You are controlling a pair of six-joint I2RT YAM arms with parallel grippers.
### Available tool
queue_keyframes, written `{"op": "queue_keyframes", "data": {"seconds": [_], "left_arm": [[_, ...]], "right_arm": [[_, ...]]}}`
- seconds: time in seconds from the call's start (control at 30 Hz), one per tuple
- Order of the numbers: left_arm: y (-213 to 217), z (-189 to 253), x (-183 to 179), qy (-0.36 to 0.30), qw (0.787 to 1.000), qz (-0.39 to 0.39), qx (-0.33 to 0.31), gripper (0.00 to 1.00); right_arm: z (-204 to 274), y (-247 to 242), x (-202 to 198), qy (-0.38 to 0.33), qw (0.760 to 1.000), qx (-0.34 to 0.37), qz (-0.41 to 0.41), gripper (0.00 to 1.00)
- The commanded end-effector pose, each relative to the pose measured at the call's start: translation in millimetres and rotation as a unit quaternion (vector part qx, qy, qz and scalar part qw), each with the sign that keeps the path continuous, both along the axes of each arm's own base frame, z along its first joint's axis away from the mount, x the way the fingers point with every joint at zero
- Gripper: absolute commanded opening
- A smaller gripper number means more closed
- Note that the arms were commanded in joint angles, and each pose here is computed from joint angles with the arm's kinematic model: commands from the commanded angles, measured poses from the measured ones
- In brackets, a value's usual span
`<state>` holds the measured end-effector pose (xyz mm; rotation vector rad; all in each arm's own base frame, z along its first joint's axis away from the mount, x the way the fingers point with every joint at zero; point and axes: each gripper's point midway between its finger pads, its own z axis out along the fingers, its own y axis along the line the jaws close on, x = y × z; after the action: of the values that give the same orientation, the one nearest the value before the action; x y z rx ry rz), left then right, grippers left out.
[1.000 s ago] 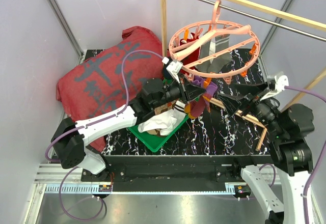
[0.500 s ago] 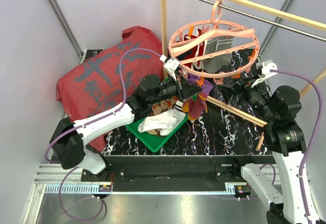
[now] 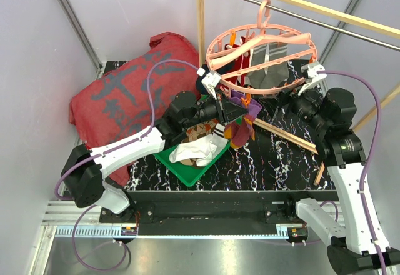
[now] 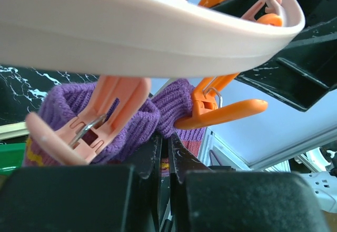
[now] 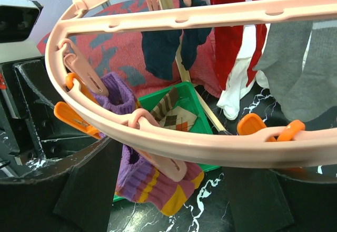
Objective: Clip the socks to the hanger
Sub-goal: Open the clamp at the hanger.
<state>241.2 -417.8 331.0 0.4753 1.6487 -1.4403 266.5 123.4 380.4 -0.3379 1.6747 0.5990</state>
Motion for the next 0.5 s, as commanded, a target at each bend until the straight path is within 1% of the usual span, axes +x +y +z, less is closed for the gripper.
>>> {"op": "queue_keyframes", "data": {"seconds": [0.0, 0.33, 0.47], "left_arm": [[6.2, 43.8, -9.0, -0.031, 0.998, -0.012, -0.047, 0.06], [6.5, 41.8, -6.9, -0.021, 0.999, -0.006, -0.044, 0.06], [6.5, 44.5, -6.7, -0.021, 0.999, -0.005, -0.045, 0.06]], "right_arm": [[40.5, 4.6, -1.9, -0.066, 0.998, 0.006, 0.015, 0.8], [48.1, 9.0, -4.4, -0.071, 0.997, 0.023, 0.026, 0.78], [46.2, 10.5, -3.8, -0.068, 0.997, 0.025, 0.03, 0.74]]}}
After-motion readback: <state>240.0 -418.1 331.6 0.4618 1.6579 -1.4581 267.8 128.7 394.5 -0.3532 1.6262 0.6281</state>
